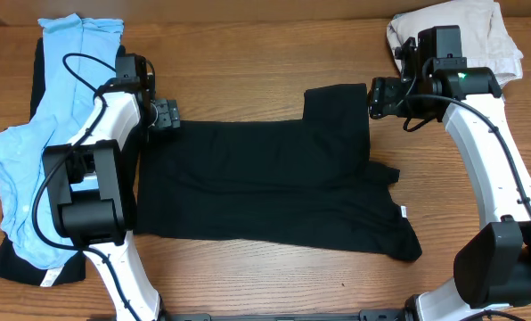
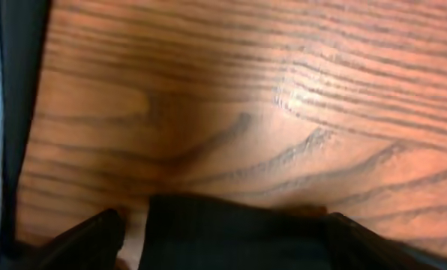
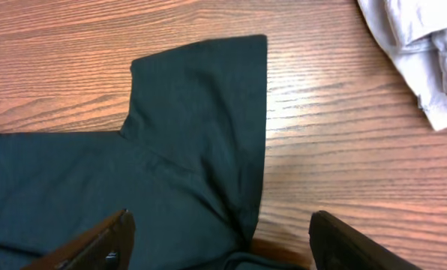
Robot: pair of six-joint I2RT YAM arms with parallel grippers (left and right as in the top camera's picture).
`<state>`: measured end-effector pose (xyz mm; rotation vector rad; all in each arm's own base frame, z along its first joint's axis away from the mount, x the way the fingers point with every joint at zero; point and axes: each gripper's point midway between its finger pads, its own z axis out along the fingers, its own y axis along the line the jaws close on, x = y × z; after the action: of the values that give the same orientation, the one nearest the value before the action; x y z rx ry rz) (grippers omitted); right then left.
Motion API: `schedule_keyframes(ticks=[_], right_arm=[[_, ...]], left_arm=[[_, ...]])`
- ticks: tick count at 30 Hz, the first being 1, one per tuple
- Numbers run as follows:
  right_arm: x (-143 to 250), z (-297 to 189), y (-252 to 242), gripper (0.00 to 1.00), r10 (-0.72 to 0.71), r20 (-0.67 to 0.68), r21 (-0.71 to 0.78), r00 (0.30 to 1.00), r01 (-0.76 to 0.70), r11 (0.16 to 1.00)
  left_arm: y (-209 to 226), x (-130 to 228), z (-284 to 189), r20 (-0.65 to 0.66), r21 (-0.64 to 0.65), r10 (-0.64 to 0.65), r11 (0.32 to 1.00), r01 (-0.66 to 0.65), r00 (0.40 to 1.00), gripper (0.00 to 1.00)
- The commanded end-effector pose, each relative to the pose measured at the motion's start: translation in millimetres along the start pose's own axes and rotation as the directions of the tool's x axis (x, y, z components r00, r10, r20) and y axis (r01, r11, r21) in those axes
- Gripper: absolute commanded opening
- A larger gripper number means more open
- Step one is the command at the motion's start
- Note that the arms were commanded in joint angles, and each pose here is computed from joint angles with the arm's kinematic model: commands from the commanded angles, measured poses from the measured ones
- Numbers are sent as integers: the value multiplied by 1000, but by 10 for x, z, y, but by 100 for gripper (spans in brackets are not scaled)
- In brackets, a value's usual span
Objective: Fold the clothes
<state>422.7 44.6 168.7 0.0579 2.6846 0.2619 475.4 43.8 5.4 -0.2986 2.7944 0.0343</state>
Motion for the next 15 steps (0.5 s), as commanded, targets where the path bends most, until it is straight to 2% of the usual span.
schedule_keyframes(ticks=[1,4,7,9,11,15], right_arm=[[-73,-33,21,76,-16,22,4,1000,16,1000],[-77,-32,22,75,-16,23,4,1000,16,1000],[-93,-31,23,70,-17,29,3,999,17,1000],[-107,-27,24,68,-18,35,3,999,18,1000],[-130,-23,27,65,-19,43,1,999,19,1000],[-213,-18,37,61,-23,76,-2,997,23,1000]], left_arm=[[-17,79,173,-32,4,18,1000,-18,999,85],[-19,73,211,-28,4,18,1000,-18,999,80],[-21,53,219,-20,5,18,1000,-18,1000,70],[-22,51,219,-19,5,17,1000,-17,1000,60],[-23,57,219,-22,5,17,1000,-17,1000,45],[-15,97,218,-38,3,17,1000,-17,999,28]])
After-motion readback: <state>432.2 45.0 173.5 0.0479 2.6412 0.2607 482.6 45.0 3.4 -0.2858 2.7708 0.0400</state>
